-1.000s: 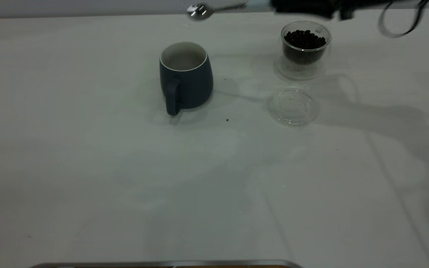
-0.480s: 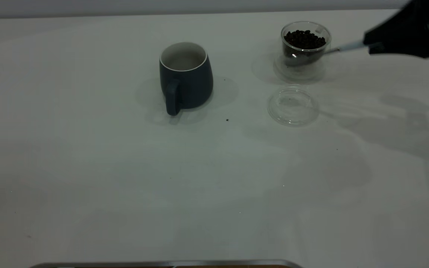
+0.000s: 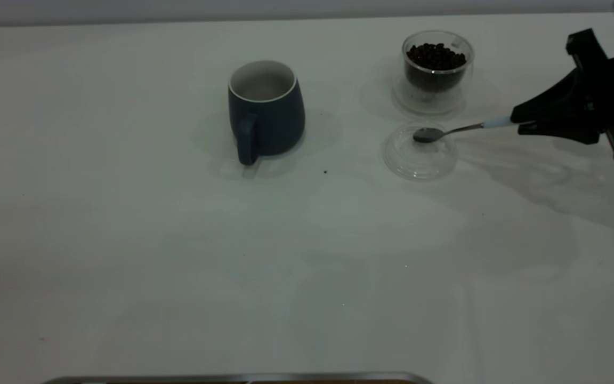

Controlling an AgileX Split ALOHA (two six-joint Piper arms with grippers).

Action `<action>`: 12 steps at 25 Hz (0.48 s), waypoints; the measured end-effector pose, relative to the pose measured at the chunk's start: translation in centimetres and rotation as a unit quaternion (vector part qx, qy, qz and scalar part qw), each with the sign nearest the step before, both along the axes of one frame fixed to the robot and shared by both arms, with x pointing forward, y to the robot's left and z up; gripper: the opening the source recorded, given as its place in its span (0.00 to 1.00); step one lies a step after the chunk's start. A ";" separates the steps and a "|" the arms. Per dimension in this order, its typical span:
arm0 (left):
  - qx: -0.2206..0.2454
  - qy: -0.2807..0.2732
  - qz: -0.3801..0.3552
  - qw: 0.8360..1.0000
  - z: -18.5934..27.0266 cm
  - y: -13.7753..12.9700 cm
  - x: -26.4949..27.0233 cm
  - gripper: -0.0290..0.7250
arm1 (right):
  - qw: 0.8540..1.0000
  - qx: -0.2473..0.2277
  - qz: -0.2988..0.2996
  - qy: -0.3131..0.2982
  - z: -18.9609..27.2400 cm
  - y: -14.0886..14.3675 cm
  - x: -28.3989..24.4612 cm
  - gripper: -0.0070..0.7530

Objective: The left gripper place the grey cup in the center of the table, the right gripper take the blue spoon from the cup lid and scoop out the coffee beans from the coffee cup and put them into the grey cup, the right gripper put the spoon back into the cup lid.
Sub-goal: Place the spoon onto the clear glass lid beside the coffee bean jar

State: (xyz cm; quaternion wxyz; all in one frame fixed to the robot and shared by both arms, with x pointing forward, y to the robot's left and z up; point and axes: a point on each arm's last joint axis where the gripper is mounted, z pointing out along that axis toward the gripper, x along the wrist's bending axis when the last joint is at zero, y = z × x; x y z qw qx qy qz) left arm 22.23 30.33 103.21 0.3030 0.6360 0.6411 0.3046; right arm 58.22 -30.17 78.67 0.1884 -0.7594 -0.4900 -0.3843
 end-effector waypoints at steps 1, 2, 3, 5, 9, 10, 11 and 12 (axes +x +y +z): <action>0.000 0.000 0.000 1.000 0.0 0.0 0.0 0.79 | 1.000 0.002 0.001 -0.002 -0.3 0.0 0.2 0.16; 0.000 0.000 0.000 1.000 0.0 0.0 0.0 0.79 | 1.000 0.003 0.002 -0.002 -0.5 0.0 0.4 0.16; 0.000 0.000 0.000 1.000 0.0 0.0 0.0 0.79 | 1.000 0.005 0.004 -0.002 -0.8 0.0 0.5 0.16; 0.000 0.000 0.000 1.000 0.0 0.0 0.0 0.79 | 1.000 0.009 0.006 -0.002 -1.1 0.0 0.6 0.16; 0.000 0.000 0.000 1.000 0.0 0.0 0.0 0.79 | 1.000 0.015 0.013 -0.005 -1.5 0.1 0.6 0.16; 0.000 0.000 0.000 1.000 0.0 0.0 0.0 0.79 | 1.000 0.016 0.015 -0.007 -1.6 0.2 0.6 0.16; 0.000 0.000 0.000 1.000 0.0 0.0 0.0 0.79 | 1.000 0.018 0.017 -0.007 -1.7 0.2 0.5 0.16; 0.000 0.000 0.000 1.000 0.0 0.0 0.0 0.79 | 1.000 0.021 0.020 -0.007 -1.9 0.3 0.4 0.16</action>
